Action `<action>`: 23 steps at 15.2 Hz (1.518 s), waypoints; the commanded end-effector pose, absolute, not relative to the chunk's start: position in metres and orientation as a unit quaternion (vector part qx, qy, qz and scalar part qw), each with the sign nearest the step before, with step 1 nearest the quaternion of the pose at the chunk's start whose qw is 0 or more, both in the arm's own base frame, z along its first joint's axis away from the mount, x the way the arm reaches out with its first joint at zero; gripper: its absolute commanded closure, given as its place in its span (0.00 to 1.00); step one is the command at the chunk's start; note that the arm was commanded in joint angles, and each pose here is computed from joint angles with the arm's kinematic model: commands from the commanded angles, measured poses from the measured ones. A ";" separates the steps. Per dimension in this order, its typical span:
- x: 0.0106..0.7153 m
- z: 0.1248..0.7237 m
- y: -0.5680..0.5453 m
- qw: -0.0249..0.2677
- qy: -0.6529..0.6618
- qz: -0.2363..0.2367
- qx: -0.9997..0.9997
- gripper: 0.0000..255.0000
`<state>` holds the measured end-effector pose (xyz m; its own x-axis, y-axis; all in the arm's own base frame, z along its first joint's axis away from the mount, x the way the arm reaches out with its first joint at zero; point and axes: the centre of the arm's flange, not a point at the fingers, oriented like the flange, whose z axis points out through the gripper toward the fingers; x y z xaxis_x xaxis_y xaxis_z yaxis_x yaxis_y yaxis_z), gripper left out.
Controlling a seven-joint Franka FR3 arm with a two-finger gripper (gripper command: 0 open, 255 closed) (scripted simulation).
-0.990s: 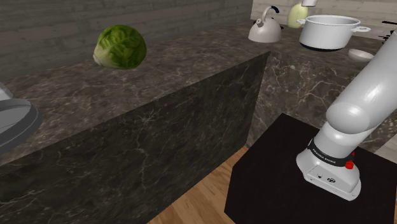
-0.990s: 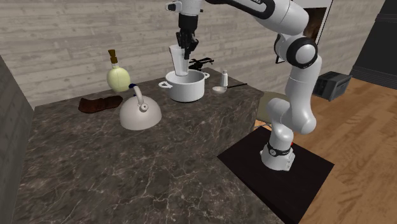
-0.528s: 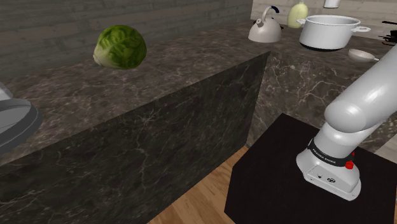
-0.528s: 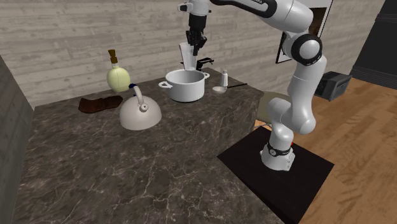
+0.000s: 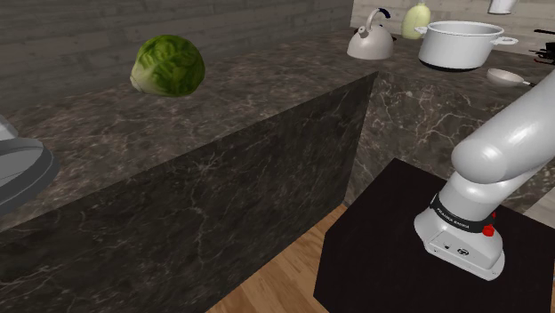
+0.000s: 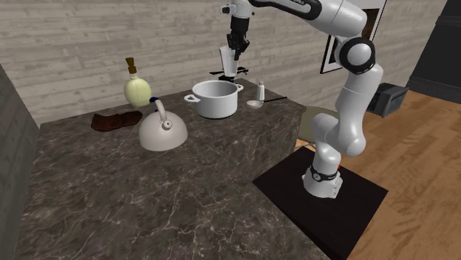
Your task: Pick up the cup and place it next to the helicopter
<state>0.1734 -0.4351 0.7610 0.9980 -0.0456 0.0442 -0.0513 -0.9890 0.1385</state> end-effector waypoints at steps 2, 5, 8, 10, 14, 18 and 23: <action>0.135 0.760 -0.452 0.070 -0.024 0.020 0.997 1.00; 0.099 0.758 -0.469 0.070 -0.024 0.020 0.997 1.00; 0.063 0.756 -0.485 0.070 -0.024 0.020 0.997 1.00; 0.039 0.754 -0.497 0.070 -0.024 0.020 0.997 1.00; -0.009 0.752 -0.519 0.070 -0.024 0.020 0.997 1.00; -0.057 0.749 -0.541 0.070 -0.024 0.020 0.997 1.00; -0.114 0.740 -0.568 0.070 -0.024 0.020 0.997 1.00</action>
